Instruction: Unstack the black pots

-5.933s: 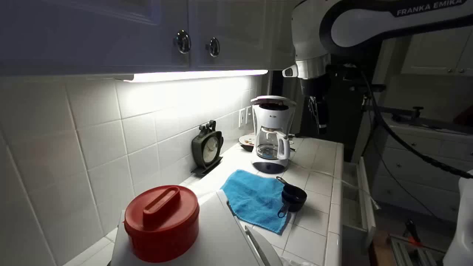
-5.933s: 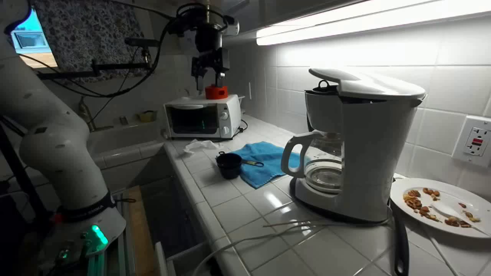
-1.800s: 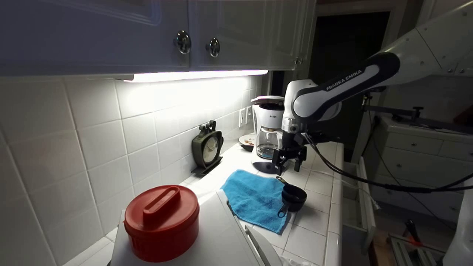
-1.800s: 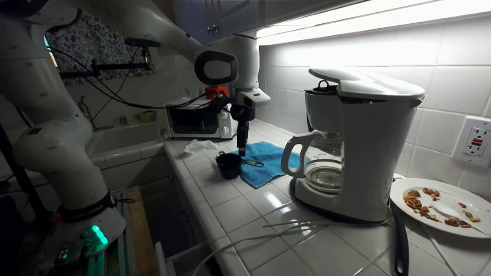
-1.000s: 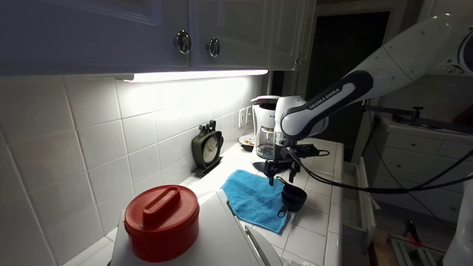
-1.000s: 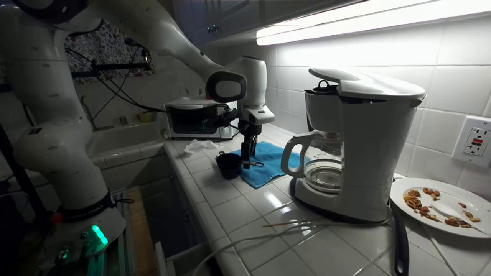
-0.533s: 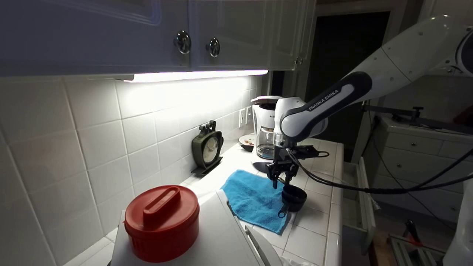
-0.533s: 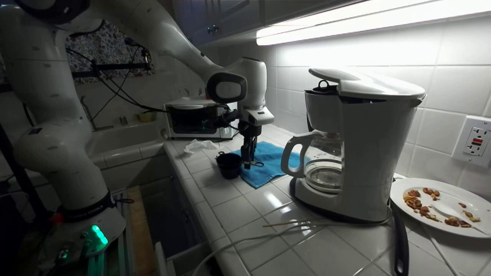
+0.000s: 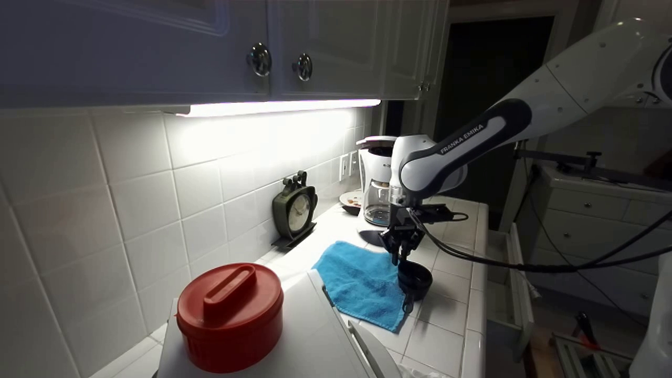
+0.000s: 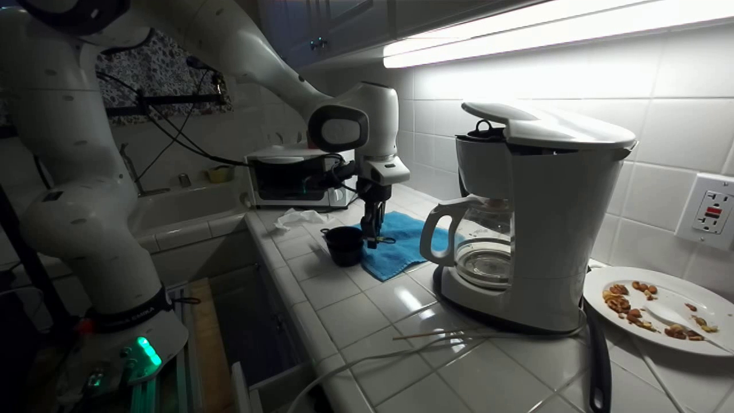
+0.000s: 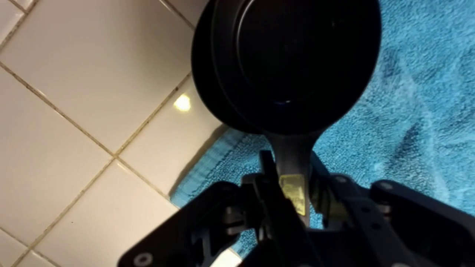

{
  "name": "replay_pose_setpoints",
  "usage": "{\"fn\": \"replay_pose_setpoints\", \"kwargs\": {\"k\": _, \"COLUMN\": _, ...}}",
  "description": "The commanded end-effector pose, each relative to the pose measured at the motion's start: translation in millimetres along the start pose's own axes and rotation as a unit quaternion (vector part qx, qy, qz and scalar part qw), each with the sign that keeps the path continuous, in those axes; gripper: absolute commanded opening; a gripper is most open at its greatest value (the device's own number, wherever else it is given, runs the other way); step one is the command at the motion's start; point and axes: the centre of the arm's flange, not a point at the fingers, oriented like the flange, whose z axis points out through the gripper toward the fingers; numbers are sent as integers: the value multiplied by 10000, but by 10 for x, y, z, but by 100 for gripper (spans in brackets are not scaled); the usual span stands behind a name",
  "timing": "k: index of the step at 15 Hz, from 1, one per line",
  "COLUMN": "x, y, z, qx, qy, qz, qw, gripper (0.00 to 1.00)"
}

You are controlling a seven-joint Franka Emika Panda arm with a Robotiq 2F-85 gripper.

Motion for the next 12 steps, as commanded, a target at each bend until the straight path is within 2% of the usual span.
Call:
{"fn": "replay_pose_setpoints", "kwargs": {"k": 1, "x": -46, "y": 24, "z": -204, "qx": 71, "qy": 14, "qz": 104, "qw": 9999, "gripper": 8}}
{"fn": "replay_pose_setpoints", "kwargs": {"k": 7, "x": -43, "y": 37, "z": -523, "qx": 267, "qy": 77, "qz": 91, "qw": 9996, "gripper": 8}}
{"fn": "replay_pose_setpoints", "kwargs": {"k": 12, "x": 157, "y": -53, "z": -761, "qx": 330, "qy": 256, "qz": 138, "qw": 9990, "gripper": 8}}
